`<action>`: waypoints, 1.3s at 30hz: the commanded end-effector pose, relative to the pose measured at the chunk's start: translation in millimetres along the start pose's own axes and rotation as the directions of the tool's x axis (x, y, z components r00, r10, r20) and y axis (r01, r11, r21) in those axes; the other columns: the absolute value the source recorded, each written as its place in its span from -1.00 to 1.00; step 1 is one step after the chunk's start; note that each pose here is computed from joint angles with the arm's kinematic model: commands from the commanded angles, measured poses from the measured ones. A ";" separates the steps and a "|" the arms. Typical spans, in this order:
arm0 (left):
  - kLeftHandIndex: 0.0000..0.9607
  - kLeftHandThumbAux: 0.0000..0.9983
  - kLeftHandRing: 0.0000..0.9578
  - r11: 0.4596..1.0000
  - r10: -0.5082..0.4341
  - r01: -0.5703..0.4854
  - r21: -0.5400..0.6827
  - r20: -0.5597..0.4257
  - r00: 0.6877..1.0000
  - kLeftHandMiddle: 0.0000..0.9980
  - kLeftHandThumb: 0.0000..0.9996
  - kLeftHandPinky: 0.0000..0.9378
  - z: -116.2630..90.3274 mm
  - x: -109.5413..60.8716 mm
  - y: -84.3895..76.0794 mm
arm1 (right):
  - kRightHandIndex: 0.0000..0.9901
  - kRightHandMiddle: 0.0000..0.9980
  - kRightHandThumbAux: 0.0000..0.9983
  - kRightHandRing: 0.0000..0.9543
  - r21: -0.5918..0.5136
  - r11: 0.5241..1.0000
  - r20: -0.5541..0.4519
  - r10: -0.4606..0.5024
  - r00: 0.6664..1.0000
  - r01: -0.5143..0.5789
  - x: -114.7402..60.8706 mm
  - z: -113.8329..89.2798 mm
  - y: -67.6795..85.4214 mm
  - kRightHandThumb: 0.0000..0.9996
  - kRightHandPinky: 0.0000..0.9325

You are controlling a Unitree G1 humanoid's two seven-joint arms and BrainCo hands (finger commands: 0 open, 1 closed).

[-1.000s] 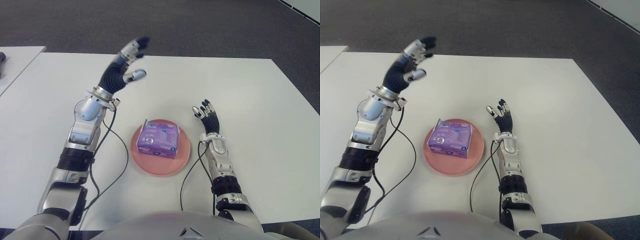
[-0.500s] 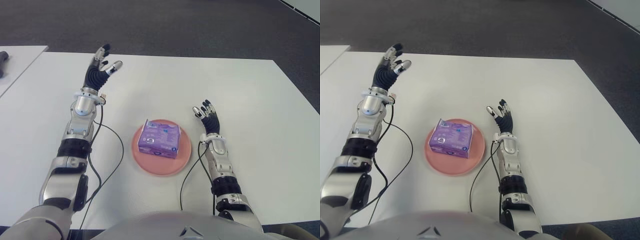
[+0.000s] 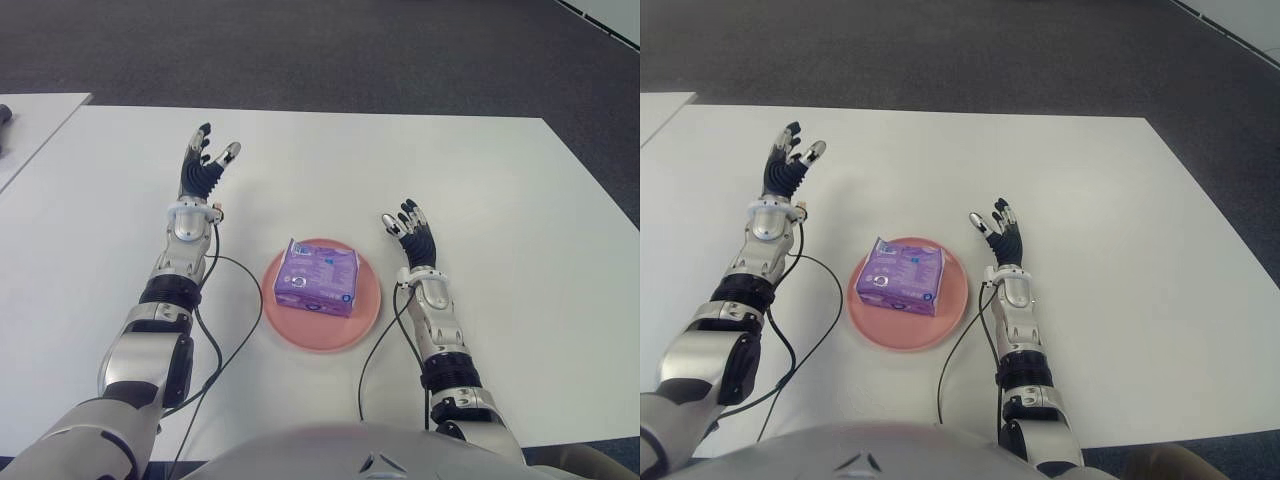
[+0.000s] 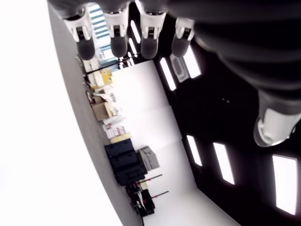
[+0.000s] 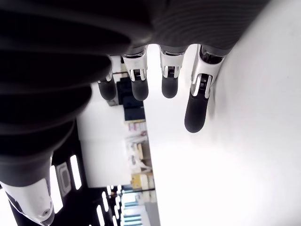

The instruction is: Put the tissue paper into the plate.

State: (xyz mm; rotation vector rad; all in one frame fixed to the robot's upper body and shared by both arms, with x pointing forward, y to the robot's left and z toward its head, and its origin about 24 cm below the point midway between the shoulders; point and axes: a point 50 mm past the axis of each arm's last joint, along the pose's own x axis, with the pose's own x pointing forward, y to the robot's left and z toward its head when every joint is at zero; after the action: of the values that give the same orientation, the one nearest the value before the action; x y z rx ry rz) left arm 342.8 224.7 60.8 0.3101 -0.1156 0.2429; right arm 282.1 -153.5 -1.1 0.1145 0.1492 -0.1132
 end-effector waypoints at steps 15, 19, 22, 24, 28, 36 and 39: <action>-1.00 -0.06 -1.00 0.999 0.048 -0.048 0.006 -0.065 0.997 -1.00 -1.00 -1.00 -32.7 -29.1 -12.4 | -1.00 -1.00 0.32 -1.00 -0.003 1.000 -0.151 -0.029 0.988 0.029 -14.0 -31.3 -7.0 -0.59 -0.98; -1.00 -0.07 -1.00 0.999 0.042 -0.043 -0.014 -0.084 0.996 -1.00 -1.00 -1.00 -35.6 -32.3 -18.6 | -1.00 -1.00 0.32 -1.00 -0.003 1.000 -0.151 -0.029 0.988 0.029 -14.0 -31.2 -6.9 -0.59 -0.98; -1.00 -0.08 -1.00 0.998 0.029 -0.034 -0.053 -0.093 0.995 -1.00 -1.00 -1.00 -39.1 -42.8 -33.0 | -1.00 -1.00 0.32 -1.00 -0.003 1.000 -0.151 -0.029 0.988 0.029 -14.2 -31.2 -6.6 -0.59 -0.98; -1.00 -0.08 -1.00 0.998 0.027 -0.033 -0.062 -0.093 0.995 -1.00 -1.00 -1.00 -39.9 -46.6 -37.1 | -1.00 -1.00 0.32 -1.00 -0.003 1.000 -0.151 -0.029 0.988 0.029 -14.4 -31.3 -6.7 -0.59 -0.98; -1.00 -0.08 -1.00 0.996 0.016 -0.024 -0.088 -0.091 0.996 -1.00 -1.00 -1.00 -43.4 -59.2 -46.0 | -1.00 -1.00 0.32 -1.00 -0.003 1.000 -0.150 -0.029 0.988 0.029 -14.7 -31.2 -6.8 -0.59 -0.98; -1.00 -0.10 -1.00 0.992 -0.024 0.012 -0.128 -0.089 0.996 -1.00 -1.00 -1.00 -45.2 -91.5 -56.6 | -1.00 -1.00 0.32 -1.00 -0.003 1.000 -0.149 -0.029 0.988 0.029 -15.8 -30.8 -6.6 -0.59 -0.98; -1.00 -0.11 -1.00 0.991 -0.034 0.022 -0.131 -0.096 0.995 -1.00 -1.00 -1.00 -43.0 -101.2 -56.8 | -1.00 -1.00 0.32 -1.00 -0.002 1.000 -0.148 -0.029 0.989 0.029 -16.2 -30.6 -6.6 -0.59 -0.98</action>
State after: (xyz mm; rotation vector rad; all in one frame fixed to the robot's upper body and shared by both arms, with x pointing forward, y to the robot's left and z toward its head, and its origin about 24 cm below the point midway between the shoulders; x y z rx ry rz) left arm 272.7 165.2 -8.7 0.1628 -0.0553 0.2359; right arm 278.8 -153.8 -1.4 0.1157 0.1464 -0.1155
